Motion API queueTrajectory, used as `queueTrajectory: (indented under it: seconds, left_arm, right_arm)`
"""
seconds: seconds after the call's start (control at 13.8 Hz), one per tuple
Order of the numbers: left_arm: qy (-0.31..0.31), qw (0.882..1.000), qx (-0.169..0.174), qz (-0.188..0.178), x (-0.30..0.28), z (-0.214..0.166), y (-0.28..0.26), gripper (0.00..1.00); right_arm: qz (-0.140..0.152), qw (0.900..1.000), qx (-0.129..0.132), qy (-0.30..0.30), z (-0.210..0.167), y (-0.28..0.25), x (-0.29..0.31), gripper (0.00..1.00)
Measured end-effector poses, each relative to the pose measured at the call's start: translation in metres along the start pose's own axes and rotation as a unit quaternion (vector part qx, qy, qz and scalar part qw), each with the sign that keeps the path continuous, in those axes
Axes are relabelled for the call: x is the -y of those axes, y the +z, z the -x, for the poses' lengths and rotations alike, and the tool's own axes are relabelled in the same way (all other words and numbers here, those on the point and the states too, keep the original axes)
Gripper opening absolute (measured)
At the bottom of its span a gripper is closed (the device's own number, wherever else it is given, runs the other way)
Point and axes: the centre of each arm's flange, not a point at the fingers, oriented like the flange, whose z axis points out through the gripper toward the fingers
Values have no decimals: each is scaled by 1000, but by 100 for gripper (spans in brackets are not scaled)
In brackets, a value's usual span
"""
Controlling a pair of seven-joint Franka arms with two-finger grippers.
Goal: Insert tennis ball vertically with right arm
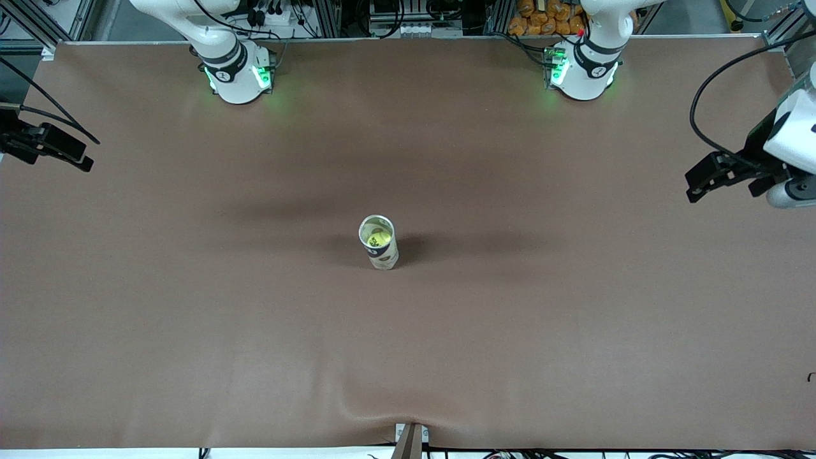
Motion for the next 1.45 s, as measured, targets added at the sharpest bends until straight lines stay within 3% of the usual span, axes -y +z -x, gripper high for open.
queueTrajectory:
  seconds: [0.58, 1.24, 1.45]
  left_arm:
    - [-24, 999, 28, 27, 21, 9, 6, 100]
    - [21, 998, 52, 24, 7, 52, 2, 100]
    - [14, 999, 36, 26, 20, 52, -14, 100]
  right_arm:
    - [0, 1000, 3, 0, 1, 1, 0, 100]
    - [0, 1000, 4, 0, 1, 1, 0, 100]
    - [0, 1000, 4, 0, 1, 1, 0, 100]
